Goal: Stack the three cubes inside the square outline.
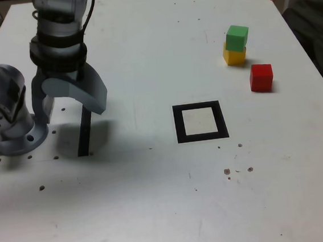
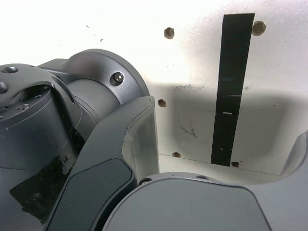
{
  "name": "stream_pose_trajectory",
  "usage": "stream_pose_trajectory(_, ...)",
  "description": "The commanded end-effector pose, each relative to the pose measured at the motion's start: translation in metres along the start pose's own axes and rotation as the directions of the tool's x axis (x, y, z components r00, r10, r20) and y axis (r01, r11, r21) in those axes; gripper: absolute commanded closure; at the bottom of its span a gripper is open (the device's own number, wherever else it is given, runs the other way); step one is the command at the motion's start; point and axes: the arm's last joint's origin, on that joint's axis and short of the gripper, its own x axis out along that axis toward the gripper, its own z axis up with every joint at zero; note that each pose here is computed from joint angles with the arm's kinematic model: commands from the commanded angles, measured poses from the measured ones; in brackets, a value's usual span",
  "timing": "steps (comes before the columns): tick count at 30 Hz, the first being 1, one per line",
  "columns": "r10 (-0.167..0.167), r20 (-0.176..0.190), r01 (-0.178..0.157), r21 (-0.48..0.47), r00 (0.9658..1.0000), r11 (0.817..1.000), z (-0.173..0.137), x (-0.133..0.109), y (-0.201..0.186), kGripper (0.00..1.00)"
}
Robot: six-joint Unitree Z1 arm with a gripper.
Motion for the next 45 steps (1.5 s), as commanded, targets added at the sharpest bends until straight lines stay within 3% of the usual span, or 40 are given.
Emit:
stream_pose_trajectory(1, 0.001, 0.011, -0.001, -0.004, 0.9999, 1.000, -0.001, -0.002, 0.000, 0.00)
stream_pose_trajectory(19, 0.004, 0.025, -0.004, 0.003, 0.9997, 1.000, 0.009, -0.010, 0.001, 0.00)
stream_pose_trajectory(30, 0.060, 0.070, -0.062, 0.025, 0.9957, 0.998, 0.050, -0.060, 0.005, 0.00)
stream_pose_trajectory(45, 0.059, 0.121, -0.068, 0.077, 0.9909, 0.995, 0.148, -0.121, 0.012, 0.00)
